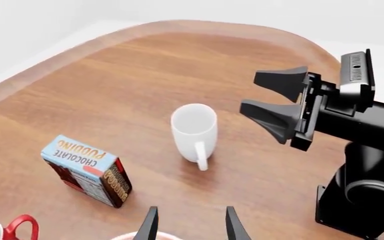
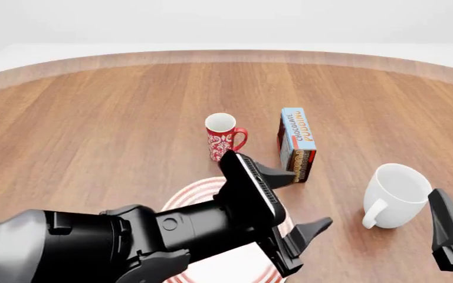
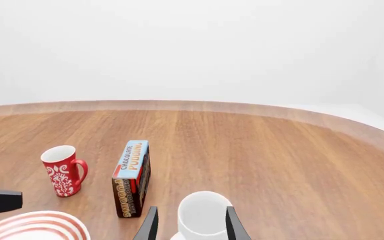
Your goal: Pick up the white mug and put it on the plate, and put the chocolate pudding to the right of the plate.
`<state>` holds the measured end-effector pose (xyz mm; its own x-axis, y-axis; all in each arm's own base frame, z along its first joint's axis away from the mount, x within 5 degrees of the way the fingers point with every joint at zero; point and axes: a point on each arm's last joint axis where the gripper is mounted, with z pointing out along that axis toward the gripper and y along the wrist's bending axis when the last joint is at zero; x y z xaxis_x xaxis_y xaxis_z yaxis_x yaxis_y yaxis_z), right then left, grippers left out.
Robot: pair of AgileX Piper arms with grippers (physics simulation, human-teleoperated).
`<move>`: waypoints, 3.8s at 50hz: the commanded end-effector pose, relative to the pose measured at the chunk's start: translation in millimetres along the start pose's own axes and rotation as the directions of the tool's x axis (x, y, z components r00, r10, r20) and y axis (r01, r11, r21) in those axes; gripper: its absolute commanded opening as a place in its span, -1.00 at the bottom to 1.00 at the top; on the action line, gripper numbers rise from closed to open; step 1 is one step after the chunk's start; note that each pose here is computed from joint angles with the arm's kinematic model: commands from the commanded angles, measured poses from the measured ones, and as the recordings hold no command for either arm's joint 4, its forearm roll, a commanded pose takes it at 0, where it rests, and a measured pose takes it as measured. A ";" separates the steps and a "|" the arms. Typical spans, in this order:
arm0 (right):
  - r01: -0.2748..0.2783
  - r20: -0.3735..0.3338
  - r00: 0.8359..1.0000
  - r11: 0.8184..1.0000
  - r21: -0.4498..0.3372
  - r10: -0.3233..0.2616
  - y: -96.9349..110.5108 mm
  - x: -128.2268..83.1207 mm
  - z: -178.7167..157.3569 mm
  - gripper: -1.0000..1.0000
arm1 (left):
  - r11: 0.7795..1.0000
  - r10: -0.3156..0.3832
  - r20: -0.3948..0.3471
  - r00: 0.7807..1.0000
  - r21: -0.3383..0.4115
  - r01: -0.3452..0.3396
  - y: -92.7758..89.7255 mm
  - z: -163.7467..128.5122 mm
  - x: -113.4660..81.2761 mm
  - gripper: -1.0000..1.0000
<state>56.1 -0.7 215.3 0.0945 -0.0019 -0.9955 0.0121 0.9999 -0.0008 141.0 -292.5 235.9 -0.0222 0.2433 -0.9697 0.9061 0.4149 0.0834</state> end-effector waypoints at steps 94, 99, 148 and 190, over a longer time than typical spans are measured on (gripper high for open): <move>-0.018 -0.006 1.000 1.000 0.000 0.018 0.0 0.5 0.6 1.00 | 0.998 -0.035 -0.119 0.992 0.051 0.041 -18.7 66.7 -4.7 1.00; -0.019 -0.007 1.000 1.000 0.000 0.019 0.0 0.6 0.6 1.00 | 0.998 -0.036 -0.124 0.992 0.045 0.042 -16.1 70.5 -4.6 1.00; -0.025 -0.008 1.000 1.000 -0.002 0.025 0.1 0.5 0.6 1.00 | 0.999 -0.029 -0.163 0.986 0.032 0.035 -10.7 99.8 -1.9 1.00; -0.032 -0.008 0.999 0.999 -0.006 0.032 0.4 0.4 0.7 1.00 | 0.999 -0.009 -0.125 0.992 0.029 0.013 -8.5 119.2 -11.0 1.00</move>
<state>56.8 -0.4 214.9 0.0867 0.0290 -0.9958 0.0038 0.9996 0.0294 183.2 -398.5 219.3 -0.0895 0.3520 -0.9317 0.9165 0.3954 0.0614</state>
